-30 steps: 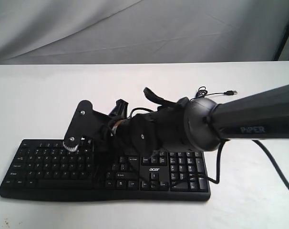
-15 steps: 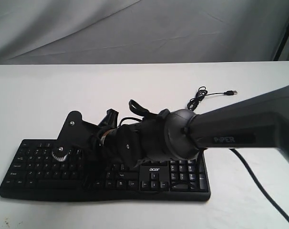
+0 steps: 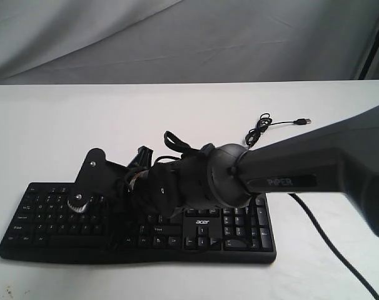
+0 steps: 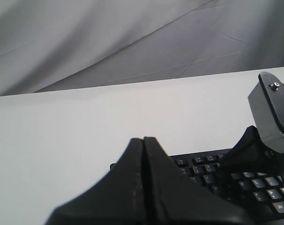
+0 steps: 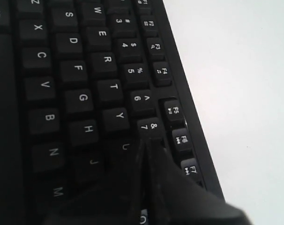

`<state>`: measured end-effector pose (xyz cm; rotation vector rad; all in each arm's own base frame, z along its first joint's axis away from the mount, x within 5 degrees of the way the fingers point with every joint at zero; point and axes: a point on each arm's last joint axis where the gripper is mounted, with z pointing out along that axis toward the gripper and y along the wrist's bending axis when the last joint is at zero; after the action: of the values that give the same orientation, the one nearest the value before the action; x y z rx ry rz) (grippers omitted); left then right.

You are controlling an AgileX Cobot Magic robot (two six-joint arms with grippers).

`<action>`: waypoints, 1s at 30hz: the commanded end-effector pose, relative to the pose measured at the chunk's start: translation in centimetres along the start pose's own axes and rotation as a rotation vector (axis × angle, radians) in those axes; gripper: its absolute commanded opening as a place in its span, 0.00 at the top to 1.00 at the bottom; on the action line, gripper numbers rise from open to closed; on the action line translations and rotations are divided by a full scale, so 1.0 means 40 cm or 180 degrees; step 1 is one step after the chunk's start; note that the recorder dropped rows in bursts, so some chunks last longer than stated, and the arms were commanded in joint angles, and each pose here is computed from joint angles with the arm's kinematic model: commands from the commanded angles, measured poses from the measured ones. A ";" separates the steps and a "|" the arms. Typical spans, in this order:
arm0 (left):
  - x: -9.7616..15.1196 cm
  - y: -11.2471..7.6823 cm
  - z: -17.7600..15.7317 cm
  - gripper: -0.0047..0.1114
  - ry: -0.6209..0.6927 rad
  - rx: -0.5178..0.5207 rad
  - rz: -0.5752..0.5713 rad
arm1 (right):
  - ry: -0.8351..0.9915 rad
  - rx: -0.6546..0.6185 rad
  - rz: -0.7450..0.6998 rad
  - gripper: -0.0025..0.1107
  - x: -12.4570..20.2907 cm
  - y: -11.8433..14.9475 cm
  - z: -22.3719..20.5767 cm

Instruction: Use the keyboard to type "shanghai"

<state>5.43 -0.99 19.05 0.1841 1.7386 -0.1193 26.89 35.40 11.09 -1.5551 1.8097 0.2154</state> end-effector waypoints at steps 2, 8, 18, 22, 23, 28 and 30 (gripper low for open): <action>0.002 -0.001 0.000 0.96 -0.0013 0.0012 -0.0004 | -0.0008 -0.0008 0.0009 0.98 -0.005 -0.002 -0.002; 0.002 -0.001 0.000 0.96 -0.0013 0.0012 -0.0004 | 0.0029 -0.0060 0.0009 0.98 -0.002 0.002 -0.002; 0.002 -0.001 0.000 0.96 -0.0013 0.0012 -0.0004 | 0.0047 -0.0085 -0.0038 0.98 -0.001 0.003 -0.002; 0.002 -0.001 0.000 0.96 -0.0013 0.0012 -0.0004 | 0.0066 -0.0112 -0.0036 0.98 0.000 0.005 -0.002; 0.002 -0.001 0.000 0.96 -0.0013 0.0012 -0.0004 | 0.0073 -0.0117 -0.0036 0.98 0.002 0.006 -0.001; 0.002 -0.001 0.000 0.96 -0.0013 0.0012 -0.0004 | 0.0095 -0.0137 -0.0036 0.98 0.006 0.009 0.003; 0.002 -0.001 0.000 0.96 -0.0013 0.0012 -0.0004 | 0.0104 -0.0145 -0.0036 0.98 0.008 0.010 0.004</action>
<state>5.43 -0.99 19.05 0.1841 1.7386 -0.1193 26.62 35.30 10.87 -1.5915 1.8272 0.2260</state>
